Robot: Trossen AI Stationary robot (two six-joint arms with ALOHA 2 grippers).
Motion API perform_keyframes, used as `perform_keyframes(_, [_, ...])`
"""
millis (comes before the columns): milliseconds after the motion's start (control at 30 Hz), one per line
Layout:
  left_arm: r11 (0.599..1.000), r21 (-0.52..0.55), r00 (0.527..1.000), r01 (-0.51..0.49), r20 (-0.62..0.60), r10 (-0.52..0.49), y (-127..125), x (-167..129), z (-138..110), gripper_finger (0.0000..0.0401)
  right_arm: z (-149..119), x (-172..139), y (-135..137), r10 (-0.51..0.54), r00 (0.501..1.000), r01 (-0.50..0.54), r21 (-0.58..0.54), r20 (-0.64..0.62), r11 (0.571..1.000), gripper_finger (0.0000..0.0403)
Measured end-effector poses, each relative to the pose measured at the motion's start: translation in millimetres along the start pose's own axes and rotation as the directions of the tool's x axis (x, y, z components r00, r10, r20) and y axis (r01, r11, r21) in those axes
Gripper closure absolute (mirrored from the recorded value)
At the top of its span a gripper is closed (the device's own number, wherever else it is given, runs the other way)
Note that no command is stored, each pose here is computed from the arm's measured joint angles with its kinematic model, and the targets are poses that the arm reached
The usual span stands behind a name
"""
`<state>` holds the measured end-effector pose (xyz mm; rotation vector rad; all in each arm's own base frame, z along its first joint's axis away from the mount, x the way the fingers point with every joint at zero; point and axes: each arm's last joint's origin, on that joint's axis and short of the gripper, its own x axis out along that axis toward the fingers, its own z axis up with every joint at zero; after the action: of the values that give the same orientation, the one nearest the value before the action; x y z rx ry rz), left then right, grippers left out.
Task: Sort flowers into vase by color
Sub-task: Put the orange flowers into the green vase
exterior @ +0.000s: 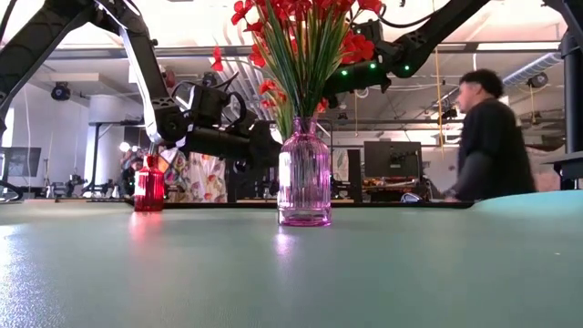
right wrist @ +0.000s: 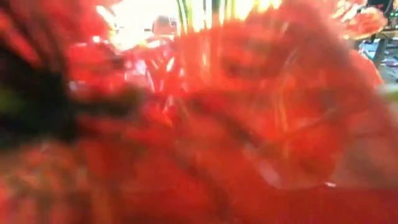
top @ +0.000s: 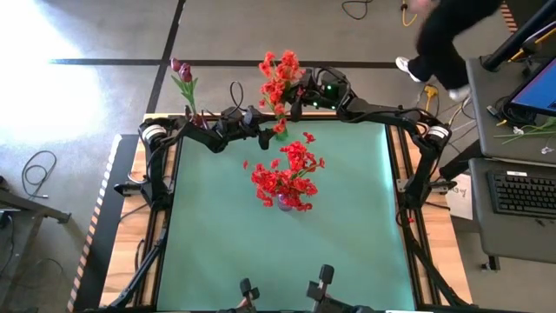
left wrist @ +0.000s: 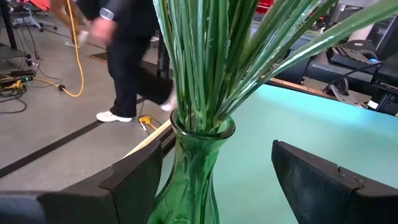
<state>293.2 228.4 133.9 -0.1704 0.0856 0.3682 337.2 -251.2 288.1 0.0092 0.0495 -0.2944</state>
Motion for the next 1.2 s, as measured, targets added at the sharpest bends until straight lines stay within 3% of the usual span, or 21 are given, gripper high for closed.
perform_keyframes(233, [1.000,0.000,1.000,-0.001,0.000,0.001,0.1,0.0,0.0,0.0113,8.8,-5.3,1.9,0.000,1.000,0.001,-0.010,0.008,1.000,0.0279])
perform_keyframes(433, [1.000,0.000,1.000,0.000,0.000,0.000,0.1,0.0,0.0,0.0113,19.5,-11.8,5.0,-0.001,1.000,0.002,-0.019,0.021,1.000,0.0268])
perform_keyframes(567, [1.000,0.000,1.000,0.000,0.000,0.000,0.1,0.0,0.0,0.0113,18.6,-12.0,5.1,-0.002,1.000,0.002,-0.008,0.008,1.000,0.0295])
perform_keyframes(800, [1.000,0.000,1.000,0.000,0.000,0.000,0.1,0.0,0.0,0.0113,10.9,-12.3,5.3,0.000,0.998,0.000,0.001,-0.069,1.000,0.0383])
perform_keyframes(1200, [1.000,0.000,1.000,0.000,0.000,0.000,0.1,0.0,0.0,0.0113,7.0,-11.3,8.1,0.009,0.995,-0.011,-0.019,-0.103,1.000,0.0384])
